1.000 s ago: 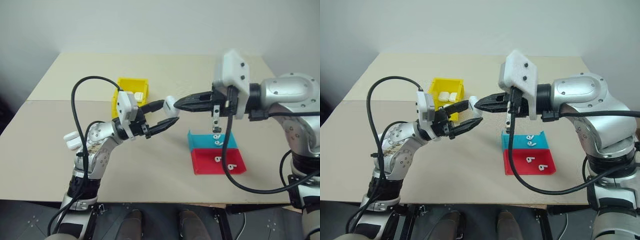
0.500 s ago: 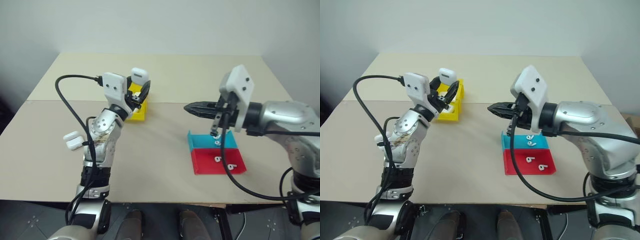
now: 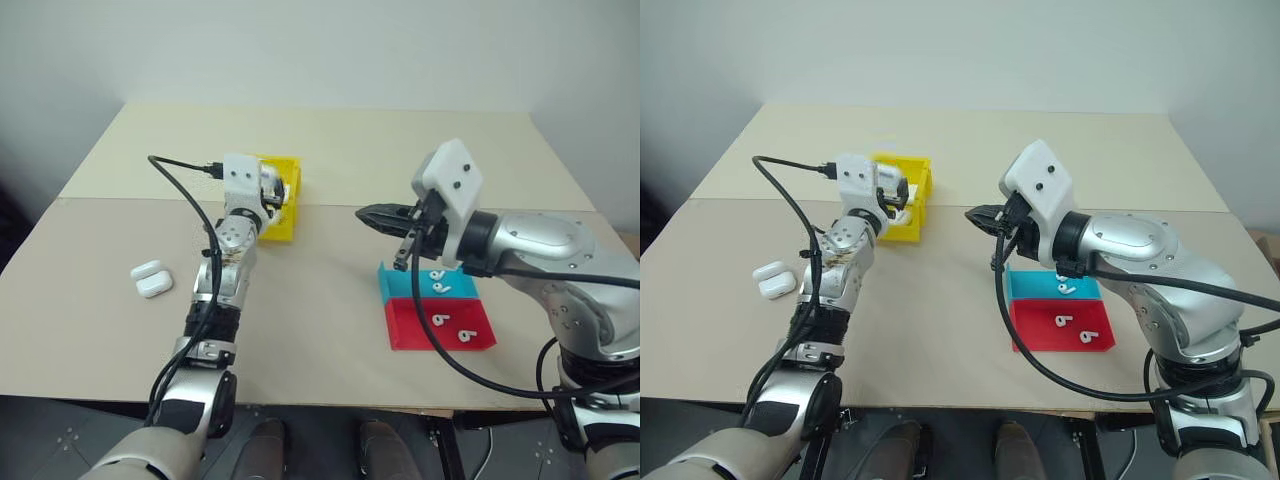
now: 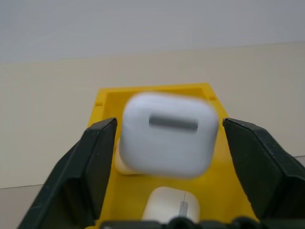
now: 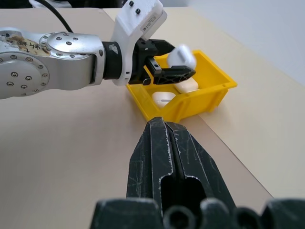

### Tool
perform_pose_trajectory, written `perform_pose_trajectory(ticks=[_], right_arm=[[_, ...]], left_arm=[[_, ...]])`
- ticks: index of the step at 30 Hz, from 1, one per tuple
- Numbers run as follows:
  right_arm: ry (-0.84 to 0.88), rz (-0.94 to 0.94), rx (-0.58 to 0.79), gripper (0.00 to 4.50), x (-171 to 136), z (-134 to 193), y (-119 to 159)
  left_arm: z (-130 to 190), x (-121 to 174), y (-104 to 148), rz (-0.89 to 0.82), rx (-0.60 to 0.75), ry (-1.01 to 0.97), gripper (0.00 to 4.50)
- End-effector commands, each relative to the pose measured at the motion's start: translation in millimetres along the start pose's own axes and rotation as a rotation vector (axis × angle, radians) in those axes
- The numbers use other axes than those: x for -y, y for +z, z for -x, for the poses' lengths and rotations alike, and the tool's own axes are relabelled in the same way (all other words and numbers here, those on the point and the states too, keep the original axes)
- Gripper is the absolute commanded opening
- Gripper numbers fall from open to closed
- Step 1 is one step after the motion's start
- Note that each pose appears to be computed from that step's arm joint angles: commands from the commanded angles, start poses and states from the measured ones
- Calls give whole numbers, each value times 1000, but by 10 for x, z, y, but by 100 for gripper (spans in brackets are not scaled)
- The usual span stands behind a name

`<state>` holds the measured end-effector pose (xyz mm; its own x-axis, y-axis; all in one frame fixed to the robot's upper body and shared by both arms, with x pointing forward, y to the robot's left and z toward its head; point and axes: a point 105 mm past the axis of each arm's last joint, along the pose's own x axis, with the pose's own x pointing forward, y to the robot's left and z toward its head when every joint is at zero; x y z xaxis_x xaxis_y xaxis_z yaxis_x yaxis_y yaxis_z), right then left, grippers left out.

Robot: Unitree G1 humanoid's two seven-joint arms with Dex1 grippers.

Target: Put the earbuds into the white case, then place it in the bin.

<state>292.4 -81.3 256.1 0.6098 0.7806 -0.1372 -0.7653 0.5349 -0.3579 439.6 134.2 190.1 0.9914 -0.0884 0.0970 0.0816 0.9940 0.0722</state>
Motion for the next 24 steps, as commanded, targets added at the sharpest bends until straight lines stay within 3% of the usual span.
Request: perform_pose_trajectory(ticks=[1,9,15,24], right_arm=[[-16,21,19,0,-17,22,54],[-55,39,38,0,-7,3,-8],[-95,40,51,0,-4,40,-181],[-103,4,15,0,-27,279,-438]], left_arm=[[-11,-1,245,-11,83,0,449],[276,-118,493,77,190,-115,449],[793,-83,594,-88,295,-298,449],[1630,60,354,-105,68,-826,449]])
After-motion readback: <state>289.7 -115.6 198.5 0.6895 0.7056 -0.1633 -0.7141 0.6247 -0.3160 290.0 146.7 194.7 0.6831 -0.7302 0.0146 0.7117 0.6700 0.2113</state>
